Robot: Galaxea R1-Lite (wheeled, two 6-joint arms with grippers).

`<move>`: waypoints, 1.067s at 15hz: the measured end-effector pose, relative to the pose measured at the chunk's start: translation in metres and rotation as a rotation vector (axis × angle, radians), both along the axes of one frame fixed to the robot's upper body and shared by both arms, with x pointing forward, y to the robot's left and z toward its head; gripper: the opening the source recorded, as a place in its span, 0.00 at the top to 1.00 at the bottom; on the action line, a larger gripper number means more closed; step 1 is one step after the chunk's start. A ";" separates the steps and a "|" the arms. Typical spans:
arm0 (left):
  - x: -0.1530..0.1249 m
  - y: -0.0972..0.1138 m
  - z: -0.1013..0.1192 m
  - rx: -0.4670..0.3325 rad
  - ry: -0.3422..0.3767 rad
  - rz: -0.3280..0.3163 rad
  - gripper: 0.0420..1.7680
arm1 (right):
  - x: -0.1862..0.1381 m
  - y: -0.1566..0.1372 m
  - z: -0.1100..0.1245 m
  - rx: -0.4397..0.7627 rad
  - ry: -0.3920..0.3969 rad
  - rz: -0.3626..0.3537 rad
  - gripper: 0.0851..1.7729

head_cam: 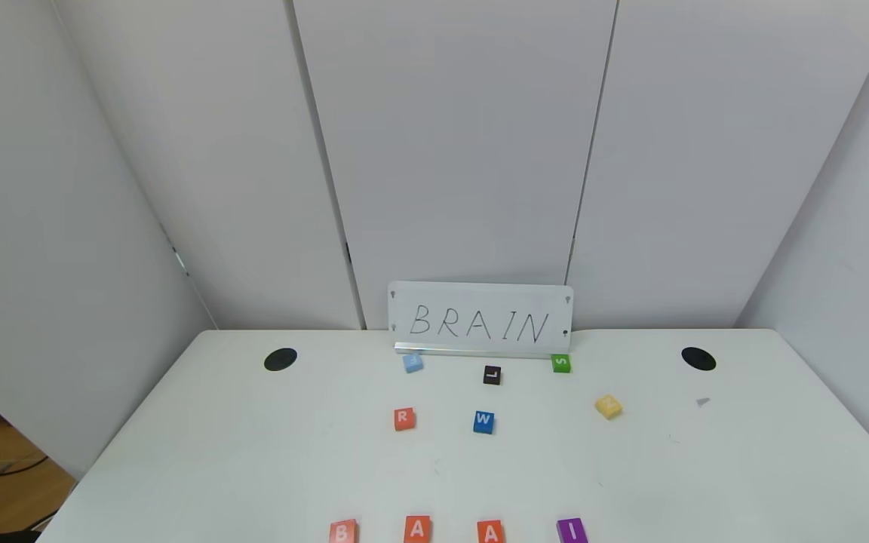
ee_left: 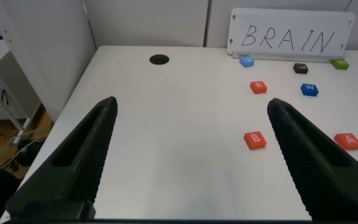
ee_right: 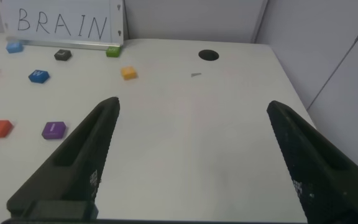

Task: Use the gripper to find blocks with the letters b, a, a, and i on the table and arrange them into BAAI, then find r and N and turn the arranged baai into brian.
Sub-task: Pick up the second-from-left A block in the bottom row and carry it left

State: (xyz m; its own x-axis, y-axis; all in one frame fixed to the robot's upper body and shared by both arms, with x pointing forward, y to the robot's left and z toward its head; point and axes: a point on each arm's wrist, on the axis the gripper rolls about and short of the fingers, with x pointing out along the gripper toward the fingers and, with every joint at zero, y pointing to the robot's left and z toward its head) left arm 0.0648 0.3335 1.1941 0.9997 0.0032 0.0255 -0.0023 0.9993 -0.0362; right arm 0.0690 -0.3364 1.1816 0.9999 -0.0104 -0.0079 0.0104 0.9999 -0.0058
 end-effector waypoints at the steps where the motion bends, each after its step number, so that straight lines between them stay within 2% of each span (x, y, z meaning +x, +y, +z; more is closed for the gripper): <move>1: -0.003 0.000 0.006 0.001 -0.006 0.000 0.03 | 0.000 0.000 0.000 0.000 0.001 -0.003 0.04; 3: -0.011 0.000 0.018 0.003 0.007 -0.006 0.03 | -0.003 0.000 0.009 0.002 -0.018 -0.002 0.04; 7: -0.019 0.000 0.048 0.016 -0.037 -0.011 0.03 | -0.009 0.000 0.028 0.004 -0.027 -0.007 0.04; 9: -0.019 0.000 0.057 0.021 -0.042 -0.012 0.03 | -0.009 0.000 0.029 0.005 -0.026 -0.002 0.04; 11: -0.018 0.000 0.074 0.022 -0.043 -0.010 0.03 | -0.009 0.000 0.040 0.005 -0.036 0.002 0.04; 14: -0.010 0.000 0.112 0.022 -0.028 -0.010 0.03 | -0.003 0.000 0.081 0.006 -0.029 0.005 0.04; 16: 0.006 0.000 0.137 0.024 0.008 -0.011 0.03 | 0.009 0.000 0.113 0.006 0.004 0.007 0.04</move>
State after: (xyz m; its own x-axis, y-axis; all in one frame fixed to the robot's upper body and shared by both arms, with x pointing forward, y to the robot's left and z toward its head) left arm 0.0708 0.3333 1.3313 0.9998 -0.0085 0.0174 0.0087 0.9999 -0.0126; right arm 0.0785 -0.3366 1.2948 0.9999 -0.0038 -0.0117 0.0038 1.0000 0.0000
